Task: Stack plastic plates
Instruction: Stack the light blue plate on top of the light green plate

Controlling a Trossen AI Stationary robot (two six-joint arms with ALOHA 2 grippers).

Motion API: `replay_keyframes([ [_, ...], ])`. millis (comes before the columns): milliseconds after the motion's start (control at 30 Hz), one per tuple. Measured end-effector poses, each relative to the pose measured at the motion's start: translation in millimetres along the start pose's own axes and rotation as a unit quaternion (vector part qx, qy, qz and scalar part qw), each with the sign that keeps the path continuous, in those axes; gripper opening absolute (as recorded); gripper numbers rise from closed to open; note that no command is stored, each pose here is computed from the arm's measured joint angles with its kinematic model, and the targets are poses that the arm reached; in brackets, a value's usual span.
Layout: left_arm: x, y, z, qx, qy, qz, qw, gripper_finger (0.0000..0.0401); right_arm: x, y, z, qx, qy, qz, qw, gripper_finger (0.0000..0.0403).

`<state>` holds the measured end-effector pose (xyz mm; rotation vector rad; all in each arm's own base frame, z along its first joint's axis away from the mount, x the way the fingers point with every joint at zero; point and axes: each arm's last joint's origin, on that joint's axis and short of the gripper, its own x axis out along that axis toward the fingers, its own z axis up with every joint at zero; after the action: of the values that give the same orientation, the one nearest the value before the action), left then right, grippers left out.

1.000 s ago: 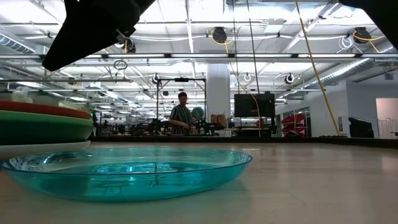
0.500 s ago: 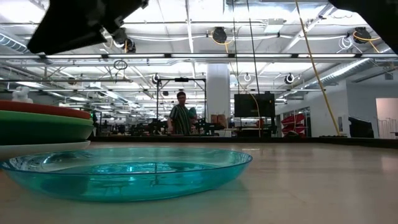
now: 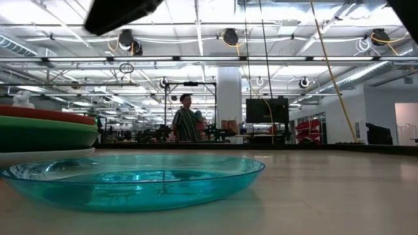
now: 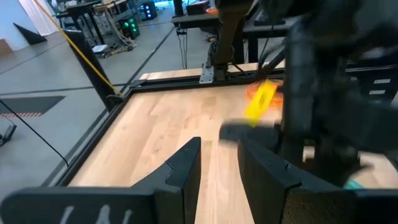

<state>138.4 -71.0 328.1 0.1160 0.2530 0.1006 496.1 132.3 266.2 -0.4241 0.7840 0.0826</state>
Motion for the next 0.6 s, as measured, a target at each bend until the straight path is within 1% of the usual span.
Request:
replay_keyframes([
  [167, 0, 0, 0, -0.011, 0.0, 0.0, 1.0, 0.0113, -27, 1, -10, 0.003, 0.076, 0.013, 0.997, 0.0144],
  [300, 0, 0, 0, -0.023, 0.0, -0.001, 1.0, 0.0113, -46, 2, -14, 0.024, 0.111, 0.018, 0.993, 0.0144],
  [467, -2, -3, -1, -0.028, 0.004, -0.011, 1.0, 0.0113, -51, 18, -20, 0.031, 0.152, 0.025, 0.988, 0.0144],
  [600, -3, -5, -3, -0.03, 0.01, -0.019, 0.999, 0.0113, -60, 30, -25, 0.032, 0.186, 0.002, 0.982, 0.0144],
])
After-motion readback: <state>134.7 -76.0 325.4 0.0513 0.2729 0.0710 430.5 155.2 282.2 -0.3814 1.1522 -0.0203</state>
